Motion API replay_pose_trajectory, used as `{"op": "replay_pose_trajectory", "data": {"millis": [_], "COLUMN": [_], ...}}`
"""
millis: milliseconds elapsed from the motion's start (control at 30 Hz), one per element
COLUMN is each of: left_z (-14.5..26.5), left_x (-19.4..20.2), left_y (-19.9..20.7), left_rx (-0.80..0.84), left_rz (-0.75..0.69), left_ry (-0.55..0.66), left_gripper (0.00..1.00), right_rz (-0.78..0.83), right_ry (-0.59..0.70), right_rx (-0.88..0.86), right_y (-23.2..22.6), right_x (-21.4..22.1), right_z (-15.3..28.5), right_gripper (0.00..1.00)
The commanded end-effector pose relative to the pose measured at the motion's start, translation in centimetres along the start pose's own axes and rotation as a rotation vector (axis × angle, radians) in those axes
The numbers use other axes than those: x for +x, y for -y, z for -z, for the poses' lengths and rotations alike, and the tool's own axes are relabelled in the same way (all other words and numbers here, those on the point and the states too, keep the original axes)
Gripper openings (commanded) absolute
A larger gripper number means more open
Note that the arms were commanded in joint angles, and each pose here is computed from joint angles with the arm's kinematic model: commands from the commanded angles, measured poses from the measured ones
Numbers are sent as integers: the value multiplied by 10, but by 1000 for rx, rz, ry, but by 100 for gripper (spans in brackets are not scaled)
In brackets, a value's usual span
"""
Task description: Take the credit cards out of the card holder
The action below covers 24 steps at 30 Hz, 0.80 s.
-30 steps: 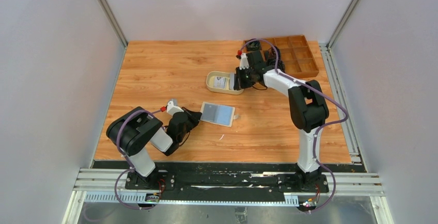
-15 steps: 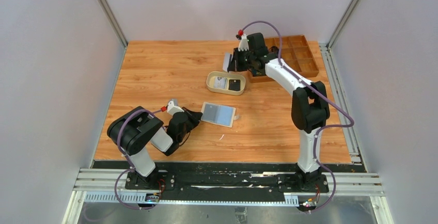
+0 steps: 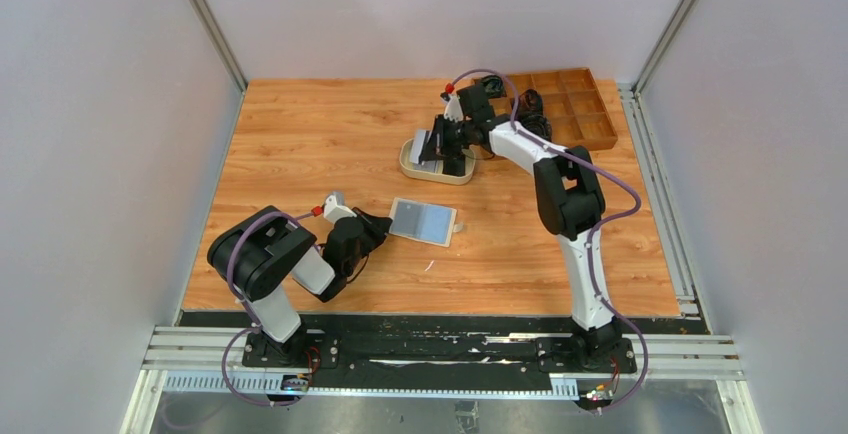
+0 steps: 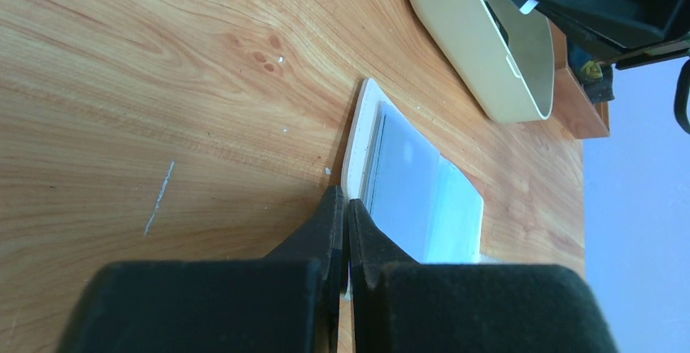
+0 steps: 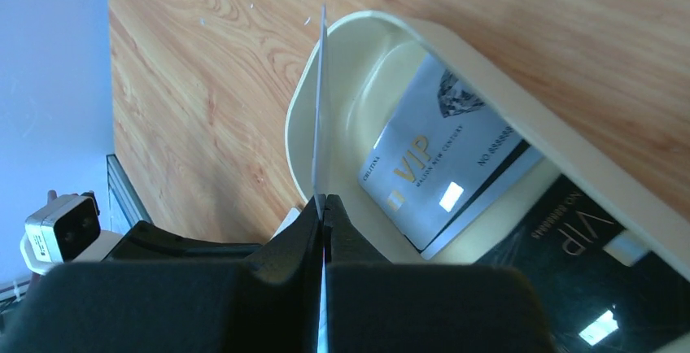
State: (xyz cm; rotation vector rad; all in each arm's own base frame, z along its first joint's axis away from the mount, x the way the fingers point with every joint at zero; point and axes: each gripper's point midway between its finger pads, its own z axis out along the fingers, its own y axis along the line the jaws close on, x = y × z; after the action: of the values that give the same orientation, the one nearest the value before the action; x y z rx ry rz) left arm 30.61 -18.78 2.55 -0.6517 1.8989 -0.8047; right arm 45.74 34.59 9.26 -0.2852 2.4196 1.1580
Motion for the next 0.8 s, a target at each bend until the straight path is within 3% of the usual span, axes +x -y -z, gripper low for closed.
{"op": "replay_pose_trajectory", "data": {"millis": [0,767], "left_z": [1,0], "left_x": [4,8], "left_y": [-6,-9], "left_rx": [-21,-25], "left_rz": [-29,-28], "left_ry": [-11,-25], "left_gripper": [0,0], "right_rz": [0,-32], "right_ry": [-26,-102], "right_rx": [-57,25], "right_y": [-19,16], "right_x": [1,31], "right_z": [-4,-5], "right_gripper": [0,0]}}
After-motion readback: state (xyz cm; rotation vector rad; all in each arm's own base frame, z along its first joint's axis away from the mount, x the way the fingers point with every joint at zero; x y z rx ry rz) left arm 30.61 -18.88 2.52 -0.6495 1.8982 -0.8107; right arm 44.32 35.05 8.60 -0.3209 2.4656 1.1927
